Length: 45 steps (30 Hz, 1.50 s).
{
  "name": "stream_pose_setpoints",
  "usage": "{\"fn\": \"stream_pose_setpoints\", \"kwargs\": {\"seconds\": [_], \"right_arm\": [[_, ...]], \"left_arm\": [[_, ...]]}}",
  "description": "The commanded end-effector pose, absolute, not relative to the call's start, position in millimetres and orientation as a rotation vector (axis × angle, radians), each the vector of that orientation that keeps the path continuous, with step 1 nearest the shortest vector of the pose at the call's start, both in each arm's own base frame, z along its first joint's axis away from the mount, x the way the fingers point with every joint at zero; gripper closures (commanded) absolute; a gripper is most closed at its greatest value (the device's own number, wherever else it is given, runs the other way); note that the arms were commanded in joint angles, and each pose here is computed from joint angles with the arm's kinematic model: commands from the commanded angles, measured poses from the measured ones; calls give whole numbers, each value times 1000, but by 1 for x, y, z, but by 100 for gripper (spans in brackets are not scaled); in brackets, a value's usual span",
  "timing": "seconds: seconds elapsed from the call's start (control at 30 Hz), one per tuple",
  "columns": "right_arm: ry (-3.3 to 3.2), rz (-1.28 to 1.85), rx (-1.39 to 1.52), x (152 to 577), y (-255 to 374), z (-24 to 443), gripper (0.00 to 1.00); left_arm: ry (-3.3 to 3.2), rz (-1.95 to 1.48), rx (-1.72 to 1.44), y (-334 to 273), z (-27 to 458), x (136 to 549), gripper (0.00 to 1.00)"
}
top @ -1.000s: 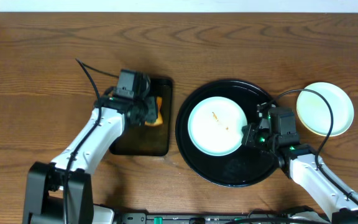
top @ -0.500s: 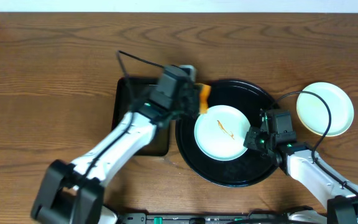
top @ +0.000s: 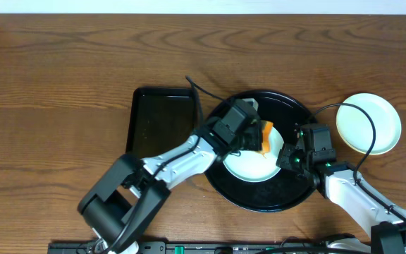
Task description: Clean dirty plates on tray and stack at the side
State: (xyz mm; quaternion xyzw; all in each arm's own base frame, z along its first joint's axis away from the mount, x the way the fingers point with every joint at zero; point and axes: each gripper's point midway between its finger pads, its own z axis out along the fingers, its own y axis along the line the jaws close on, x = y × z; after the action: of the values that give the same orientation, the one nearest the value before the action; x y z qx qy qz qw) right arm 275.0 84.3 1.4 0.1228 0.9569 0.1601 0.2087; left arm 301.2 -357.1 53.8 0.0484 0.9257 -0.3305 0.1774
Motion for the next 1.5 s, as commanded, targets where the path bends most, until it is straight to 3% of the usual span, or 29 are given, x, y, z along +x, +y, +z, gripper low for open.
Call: {"fn": "stream_pose_setpoints", "kwargs": {"seconds": [0.0, 0.27, 0.53, 0.7, 0.97, 1.17, 1.47], "right_arm": [[2707, 434, 366, 267, 84, -8, 99], [2710, 433, 366, 266, 84, -8, 99], [2722, 430, 369, 264, 83, -10, 99], [2722, 429, 369, 264, 83, -10, 99], [2672, 432, 295, 275, 85, -3, 99], [2491, 376, 192, 316, 83, 35, 99], [2271, 225, -73, 347, 78, 107, 99]], "left_arm": [[2643, -970, 111, -371, 46, 295, 92], [2696, -900, 196, -375, 8, 284, 92], [2687, -492, 183, -303, -13, 326, 92], [2699, -533, 98, -274, 4, 345, 92], [2687, -715, 176, -257, 76, 327, 92], [2641, -413, -64, -168, 108, 346, 92], [2689, -308, -356, -89, 85, 363, 92]]}}
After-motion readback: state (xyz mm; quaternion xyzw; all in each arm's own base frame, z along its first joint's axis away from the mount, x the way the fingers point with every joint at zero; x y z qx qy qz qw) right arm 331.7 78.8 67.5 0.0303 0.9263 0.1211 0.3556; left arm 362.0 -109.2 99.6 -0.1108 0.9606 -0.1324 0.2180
